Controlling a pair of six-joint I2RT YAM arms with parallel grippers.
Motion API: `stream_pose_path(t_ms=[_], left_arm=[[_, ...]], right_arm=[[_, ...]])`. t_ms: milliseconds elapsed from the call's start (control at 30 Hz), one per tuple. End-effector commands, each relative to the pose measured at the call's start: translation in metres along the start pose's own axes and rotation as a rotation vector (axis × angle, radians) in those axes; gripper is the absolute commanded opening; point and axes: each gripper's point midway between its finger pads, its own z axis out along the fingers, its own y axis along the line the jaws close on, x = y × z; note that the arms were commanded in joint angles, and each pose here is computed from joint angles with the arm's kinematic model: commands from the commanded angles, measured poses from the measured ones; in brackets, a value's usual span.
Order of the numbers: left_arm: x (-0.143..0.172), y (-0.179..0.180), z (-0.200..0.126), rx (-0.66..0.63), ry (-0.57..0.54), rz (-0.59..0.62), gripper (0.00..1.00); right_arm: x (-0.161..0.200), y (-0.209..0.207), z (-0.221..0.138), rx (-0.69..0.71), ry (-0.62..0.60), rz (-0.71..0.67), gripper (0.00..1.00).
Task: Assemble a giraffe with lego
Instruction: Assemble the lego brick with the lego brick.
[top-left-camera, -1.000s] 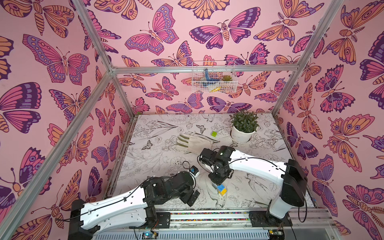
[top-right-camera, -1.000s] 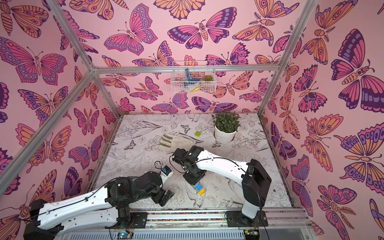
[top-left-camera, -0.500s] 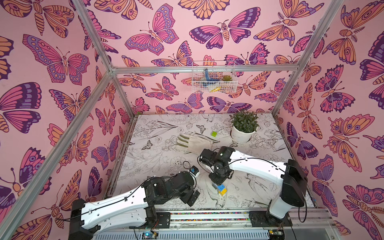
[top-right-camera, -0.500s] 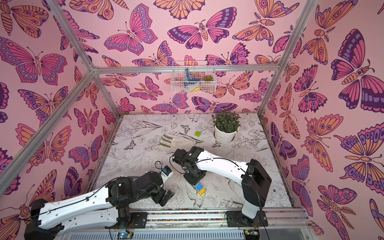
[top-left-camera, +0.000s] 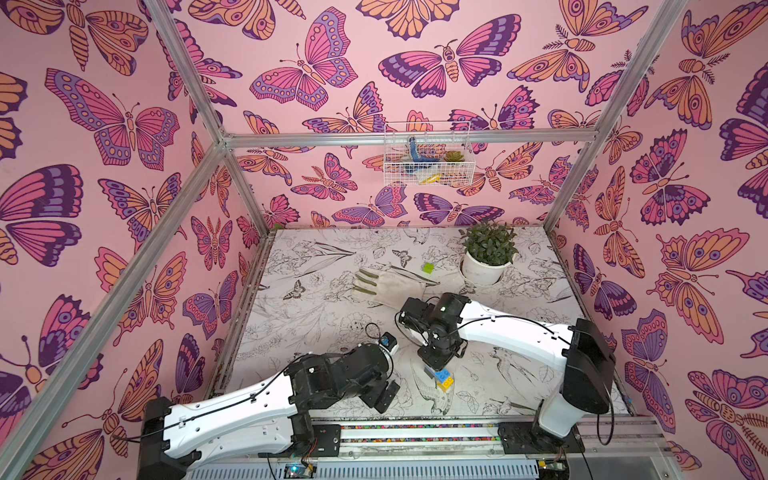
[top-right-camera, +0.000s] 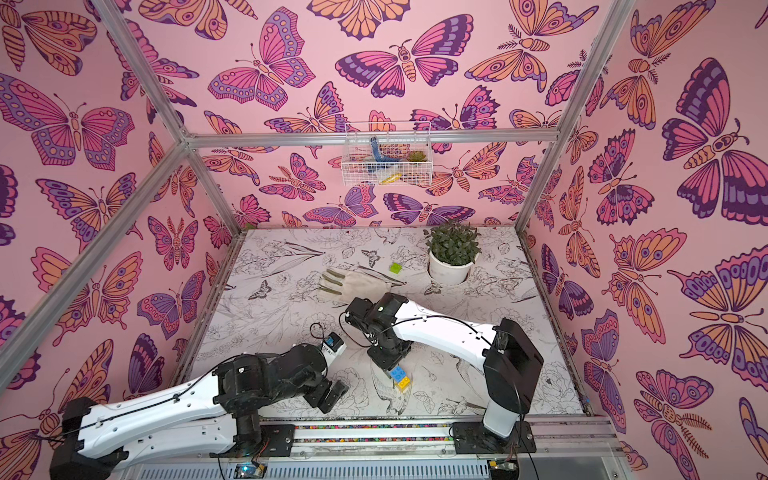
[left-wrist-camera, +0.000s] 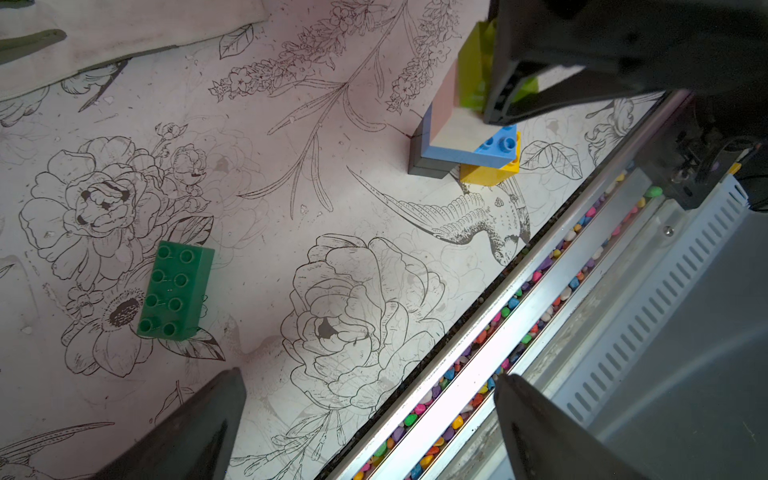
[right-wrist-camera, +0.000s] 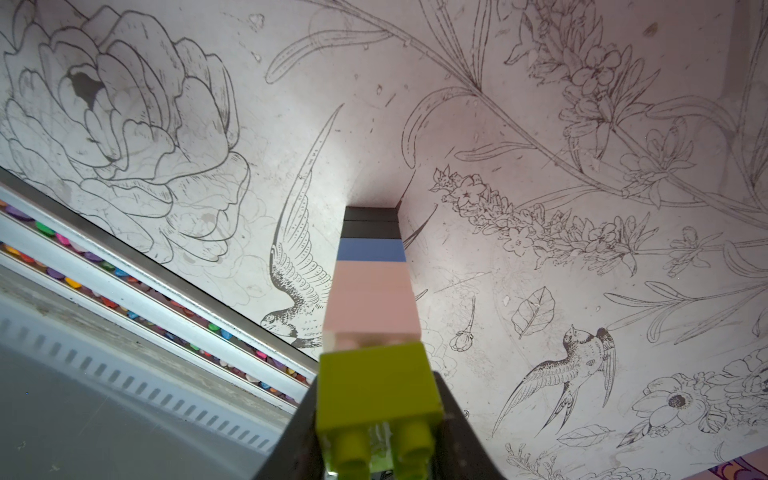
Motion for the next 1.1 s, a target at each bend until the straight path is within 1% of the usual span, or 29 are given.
stream_pose_path(t_ms=[0,133,300,533,700,833,900,1000,1067], left_arm=[[0.006,0.004,0.005,-0.020,0.006,-0.001,1.00],[0.008,0.004,0.007,-0.020,0.009,-0.004,1.00],[0.008,0.003,0.009,-0.017,0.008,-0.004,1.00],[0.008,0.004,0.011,-0.020,0.007,-0.002,1.00],[0.008,0.004,0.011,-0.022,0.004,-0.005,1.00],[0.008,0.004,0.010,-0.022,0.004,-0.003,1.00],[0.008,0.004,0.010,-0.022,0.003,-0.003,1.00],[0.007,0.005,0.010,-0.024,0.001,-0.003,1.00],[0.008,0.005,0.010,-0.027,0.003,-0.005,1.00]], right_arm=[[0.065,-0.014,0.093,0.087,0.398,-0.068,0.17],[0.064,-0.013,0.087,0.079,0.433,-0.093,0.17],[0.065,-0.017,0.083,0.075,0.468,-0.090,0.17],[0.067,-0.019,0.087,0.080,0.487,-0.076,0.17],[0.057,-0.023,0.082,0.109,0.437,-0.062,0.17],[0.046,-0.022,0.076,0.096,0.381,-0.039,0.18],[0.040,-0.021,0.072,0.091,0.350,-0.032,0.20],[0.031,-0.019,0.065,0.079,0.297,-0.022,0.27],[0.024,-0.018,0.059,0.067,0.256,-0.016,0.41]])
